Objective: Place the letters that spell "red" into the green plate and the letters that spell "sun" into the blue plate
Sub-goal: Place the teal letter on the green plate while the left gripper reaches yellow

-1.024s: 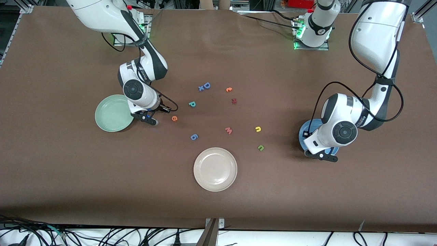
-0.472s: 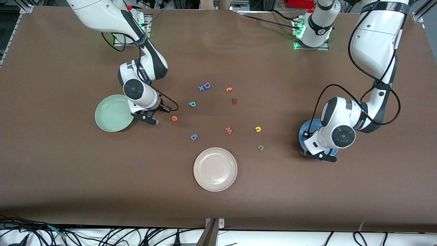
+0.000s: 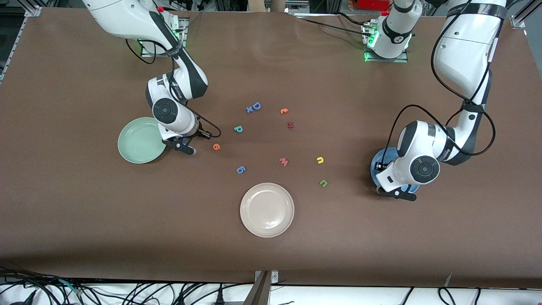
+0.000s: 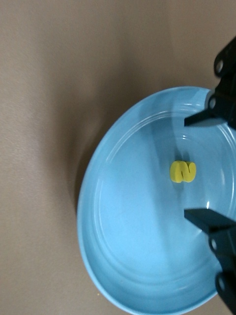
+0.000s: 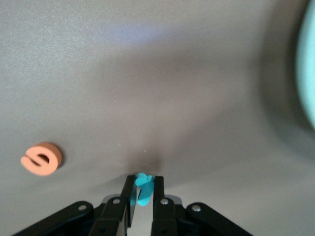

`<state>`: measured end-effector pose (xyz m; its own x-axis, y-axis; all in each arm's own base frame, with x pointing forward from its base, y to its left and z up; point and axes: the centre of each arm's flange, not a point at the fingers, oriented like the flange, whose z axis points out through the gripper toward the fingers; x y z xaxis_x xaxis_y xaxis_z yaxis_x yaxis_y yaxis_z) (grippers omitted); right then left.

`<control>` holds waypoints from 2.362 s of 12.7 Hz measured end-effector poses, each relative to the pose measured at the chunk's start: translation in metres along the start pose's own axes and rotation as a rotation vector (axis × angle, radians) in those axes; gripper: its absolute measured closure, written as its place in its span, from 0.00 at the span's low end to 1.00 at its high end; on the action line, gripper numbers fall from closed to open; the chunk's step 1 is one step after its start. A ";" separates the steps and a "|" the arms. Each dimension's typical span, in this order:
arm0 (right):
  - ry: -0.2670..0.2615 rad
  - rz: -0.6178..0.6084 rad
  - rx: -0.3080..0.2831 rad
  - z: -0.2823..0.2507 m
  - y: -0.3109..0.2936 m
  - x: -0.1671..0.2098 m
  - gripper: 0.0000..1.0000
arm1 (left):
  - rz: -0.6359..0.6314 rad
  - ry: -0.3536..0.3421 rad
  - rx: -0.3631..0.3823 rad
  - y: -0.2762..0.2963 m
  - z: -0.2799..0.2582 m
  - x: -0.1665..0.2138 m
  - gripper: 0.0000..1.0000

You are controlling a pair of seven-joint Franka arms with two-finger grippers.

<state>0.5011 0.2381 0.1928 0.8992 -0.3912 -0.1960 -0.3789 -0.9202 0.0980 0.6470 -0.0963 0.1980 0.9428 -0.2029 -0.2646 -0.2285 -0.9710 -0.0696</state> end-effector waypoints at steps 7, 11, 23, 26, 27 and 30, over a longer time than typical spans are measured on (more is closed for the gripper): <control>-0.051 -0.100 -0.059 -0.092 0.081 0.073 0.82 | 0.024 0.069 -0.075 0.092 -0.072 -0.007 0.00; -0.108 -0.207 -0.079 -0.069 0.165 0.120 0.82 | -0.057 0.097 -0.117 0.176 -0.066 -0.010 0.00; -0.225 -0.266 -0.105 -0.005 0.204 0.143 0.30 | -0.122 0.132 -0.154 0.240 0.008 -0.001 0.12; -0.195 -0.229 0.003 -0.054 0.174 0.130 0.30 | -0.122 0.119 -0.149 0.239 0.015 -0.003 0.17; -0.184 -0.214 0.039 -0.068 0.162 0.123 0.29 | -0.124 0.117 -0.147 0.238 0.016 -0.003 0.27; -0.148 -0.151 0.071 -0.096 0.116 0.106 0.25 | -0.131 0.122 -0.149 0.232 0.012 -0.002 0.63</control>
<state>0.5737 0.0913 0.2773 0.9069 -0.2417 -0.3452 -0.2617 -0.9651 -0.0117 0.5894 -0.3199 0.1713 0.9866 -0.0786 -0.1433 -0.0722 -0.9962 0.0491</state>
